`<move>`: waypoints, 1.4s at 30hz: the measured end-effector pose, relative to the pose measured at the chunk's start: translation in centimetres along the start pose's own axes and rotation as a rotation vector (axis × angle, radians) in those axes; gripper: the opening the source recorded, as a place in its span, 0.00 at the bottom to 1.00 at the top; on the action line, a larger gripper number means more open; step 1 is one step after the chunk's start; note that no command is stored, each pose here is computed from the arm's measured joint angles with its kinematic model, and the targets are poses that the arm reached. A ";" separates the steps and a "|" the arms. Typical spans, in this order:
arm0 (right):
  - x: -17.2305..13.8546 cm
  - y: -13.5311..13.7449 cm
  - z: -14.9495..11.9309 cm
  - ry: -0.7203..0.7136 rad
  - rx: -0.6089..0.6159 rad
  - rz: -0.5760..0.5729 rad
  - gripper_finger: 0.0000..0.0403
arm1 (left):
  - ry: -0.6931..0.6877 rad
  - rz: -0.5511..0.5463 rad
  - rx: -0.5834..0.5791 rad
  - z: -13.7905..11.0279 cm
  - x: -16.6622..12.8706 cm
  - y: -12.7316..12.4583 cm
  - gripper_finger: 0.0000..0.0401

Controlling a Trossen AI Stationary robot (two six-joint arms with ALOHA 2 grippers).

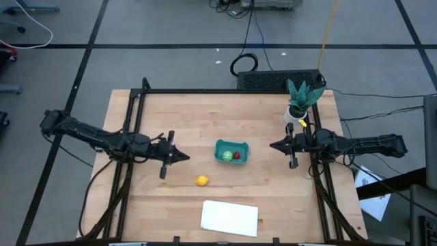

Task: Pick and placing Produce into tupperware
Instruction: Put the yellow lemon into the blue bin

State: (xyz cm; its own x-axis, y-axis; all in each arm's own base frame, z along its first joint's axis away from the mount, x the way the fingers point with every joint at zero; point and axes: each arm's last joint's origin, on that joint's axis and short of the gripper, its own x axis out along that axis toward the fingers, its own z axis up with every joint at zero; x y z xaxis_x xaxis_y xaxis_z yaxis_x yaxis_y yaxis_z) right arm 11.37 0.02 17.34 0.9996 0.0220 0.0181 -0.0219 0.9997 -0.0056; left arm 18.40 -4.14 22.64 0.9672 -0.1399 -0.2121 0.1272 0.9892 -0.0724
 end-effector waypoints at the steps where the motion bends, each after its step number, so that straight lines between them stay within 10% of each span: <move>1: 0.0 0.0 0.0 0.000 0.000 0.000 0.00 | 0.009 -0.005 -0.003 0.2 0.2 -0.2 0.02; 42: 0.0 0.0 0.0 -0.002 0.001 0.000 0.00 | 0.483 0.052 -0.097 6.3 4.9 -3.3 0.02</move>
State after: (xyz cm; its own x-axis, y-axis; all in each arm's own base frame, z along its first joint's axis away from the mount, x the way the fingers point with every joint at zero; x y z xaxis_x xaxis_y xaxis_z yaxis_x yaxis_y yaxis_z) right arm 11.37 0.02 17.36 0.9996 0.0217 0.0206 -0.0217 0.9998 -0.0046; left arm 24.12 -7.86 28.00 0.7564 -0.1170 -0.6435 0.0380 0.9901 -0.1354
